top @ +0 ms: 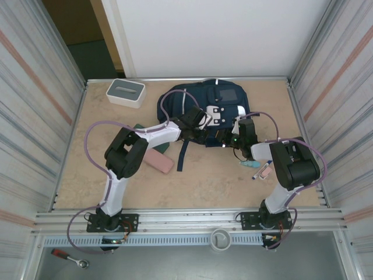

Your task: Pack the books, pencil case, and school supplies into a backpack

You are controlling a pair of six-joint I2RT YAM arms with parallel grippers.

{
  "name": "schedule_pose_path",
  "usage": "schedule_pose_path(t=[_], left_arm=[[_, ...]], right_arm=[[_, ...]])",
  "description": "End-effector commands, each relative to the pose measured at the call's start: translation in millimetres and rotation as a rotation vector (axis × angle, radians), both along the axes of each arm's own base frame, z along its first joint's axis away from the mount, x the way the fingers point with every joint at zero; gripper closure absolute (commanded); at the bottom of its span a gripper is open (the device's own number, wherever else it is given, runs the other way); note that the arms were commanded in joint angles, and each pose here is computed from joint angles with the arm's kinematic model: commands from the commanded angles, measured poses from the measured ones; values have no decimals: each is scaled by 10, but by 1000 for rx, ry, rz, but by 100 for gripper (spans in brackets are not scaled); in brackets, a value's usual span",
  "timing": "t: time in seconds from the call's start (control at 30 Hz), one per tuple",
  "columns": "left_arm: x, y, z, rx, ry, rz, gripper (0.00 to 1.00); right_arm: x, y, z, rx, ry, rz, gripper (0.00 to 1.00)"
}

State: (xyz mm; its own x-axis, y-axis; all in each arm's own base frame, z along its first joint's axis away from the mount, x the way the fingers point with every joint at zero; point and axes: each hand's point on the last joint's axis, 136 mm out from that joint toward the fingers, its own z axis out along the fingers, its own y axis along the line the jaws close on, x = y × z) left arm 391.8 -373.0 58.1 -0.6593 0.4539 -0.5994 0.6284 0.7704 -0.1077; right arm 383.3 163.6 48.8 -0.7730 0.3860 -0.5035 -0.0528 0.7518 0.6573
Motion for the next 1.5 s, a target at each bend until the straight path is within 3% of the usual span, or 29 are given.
schedule_pose_path(t=[0.0, 0.3, 0.4, 0.67, 0.73, 0.9, 1.03, 1.27, 1.47], left_arm=[[6, 10, 143, -44, 6, 11, 81], [4, 69, 189, -59, 0, 17, 99], [41, 185, 280, -55, -41, 45, 100], [145, 748, 315, 203, -158, 149, 100], [100, 714, 396, 158, -156, 143, 100], [-62, 430, 705, -137, -91, 121, 100], [-162, 262, 868, -283, -26, 102, 100], [-216, 213, 964, -367, 5, 122, 100], [-297, 144, 996, -414, 21, 88, 100]], right_arm=[[-372, -181, -588, -71, 232, -37, 76], [-379, -253, -602, -83, 240, -56, 76], [-396, -388, -644, -129, 270, -96, 76], [-351, -516, -508, -161, 250, -117, 73], [-316, -432, -311, -121, 199, -83, 68], [-293, -140, 280, -47, 104, 7, 54], [-441, 29, 511, -19, 119, -20, 47], [-775, -114, 558, 65, 160, -223, 32], [-677, -23, 476, 185, 210, -303, 23]])
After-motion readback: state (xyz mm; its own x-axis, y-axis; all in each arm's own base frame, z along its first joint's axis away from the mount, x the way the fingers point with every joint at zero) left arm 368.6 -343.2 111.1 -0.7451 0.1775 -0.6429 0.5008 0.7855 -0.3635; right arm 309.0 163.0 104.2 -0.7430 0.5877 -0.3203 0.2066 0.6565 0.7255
